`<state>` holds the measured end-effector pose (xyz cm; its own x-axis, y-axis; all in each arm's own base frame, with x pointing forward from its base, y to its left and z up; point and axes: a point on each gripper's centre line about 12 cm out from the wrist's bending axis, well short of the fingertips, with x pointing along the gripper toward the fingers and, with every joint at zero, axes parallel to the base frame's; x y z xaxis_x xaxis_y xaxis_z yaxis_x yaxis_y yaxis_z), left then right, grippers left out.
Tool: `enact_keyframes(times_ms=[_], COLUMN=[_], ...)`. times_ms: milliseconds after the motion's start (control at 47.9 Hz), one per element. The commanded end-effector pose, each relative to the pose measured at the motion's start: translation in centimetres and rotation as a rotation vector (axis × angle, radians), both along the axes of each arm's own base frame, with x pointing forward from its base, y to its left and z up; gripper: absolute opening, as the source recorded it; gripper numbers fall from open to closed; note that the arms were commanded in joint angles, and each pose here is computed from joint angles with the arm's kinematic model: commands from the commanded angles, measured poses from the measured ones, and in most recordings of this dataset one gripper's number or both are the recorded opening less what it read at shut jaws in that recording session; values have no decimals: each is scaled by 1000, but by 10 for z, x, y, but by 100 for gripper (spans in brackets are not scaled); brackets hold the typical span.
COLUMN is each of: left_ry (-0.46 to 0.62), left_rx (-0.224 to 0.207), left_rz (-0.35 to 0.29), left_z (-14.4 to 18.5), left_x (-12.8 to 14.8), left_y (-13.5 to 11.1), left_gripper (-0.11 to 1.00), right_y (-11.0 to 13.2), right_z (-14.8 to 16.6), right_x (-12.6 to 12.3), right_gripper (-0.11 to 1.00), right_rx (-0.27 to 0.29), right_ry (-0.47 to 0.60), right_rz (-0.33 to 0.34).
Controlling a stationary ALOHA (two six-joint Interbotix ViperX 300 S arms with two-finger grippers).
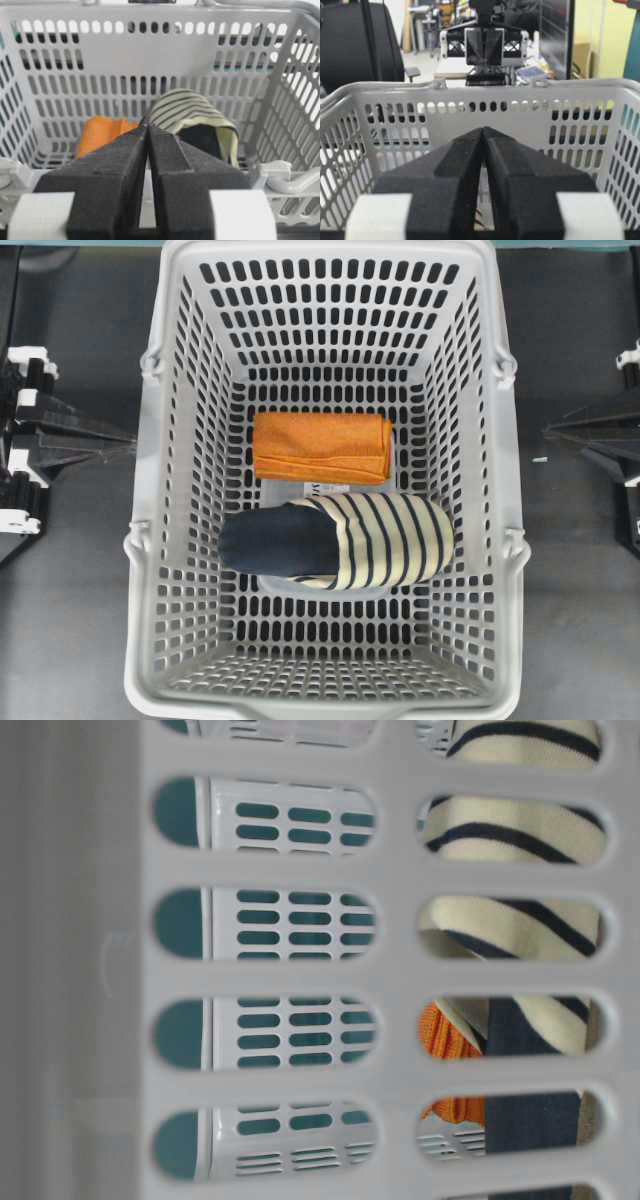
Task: Pick up the slipper from the shopping basket with the left arm.
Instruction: 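Move the left gripper over the basket toward the striped slipper, then lower the open left gripper onto the slipper's striped toe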
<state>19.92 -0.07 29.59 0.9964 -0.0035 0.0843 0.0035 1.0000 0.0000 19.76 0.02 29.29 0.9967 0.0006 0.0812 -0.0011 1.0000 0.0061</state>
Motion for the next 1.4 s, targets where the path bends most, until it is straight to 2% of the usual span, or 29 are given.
enact_keyframes(times_ms=[0,83,167,355,501,689,1022,1252,1377], left_ry=[-2,57,138,277,394,550,831,952,997], left_rx=[23,4,-3,0,6,6,34,40,41], left_rz=[-20,-19,-16,-23,-36,-48,-61,-52,-49], left_z=[21,33,47,75,88,84,61,51,45], left_x=[6,12,20,39,67,110,192,229,240], left_y=[-4,-4,-4,-7,-13,-21,-39,-43,-44], left_gripper=[6,0,0,0,0,0,0,0,0], right_y=[1,1,2,2,2,2,2,3,4], right_z=[2,2,1,-1,-3,-4,-4,-4,-4], right_x=[2,0,0,-2,-2,-3,-3,-3,-3], right_gripper=[0,0,0,0,0,0,0,0,0], right_rx=[12,39,56,59,61,61,64,62,63], right_ry=[-1,2,20,45,60,66,68,66,68], right_rz=[7,8,12,13,13,13,13,18,22])
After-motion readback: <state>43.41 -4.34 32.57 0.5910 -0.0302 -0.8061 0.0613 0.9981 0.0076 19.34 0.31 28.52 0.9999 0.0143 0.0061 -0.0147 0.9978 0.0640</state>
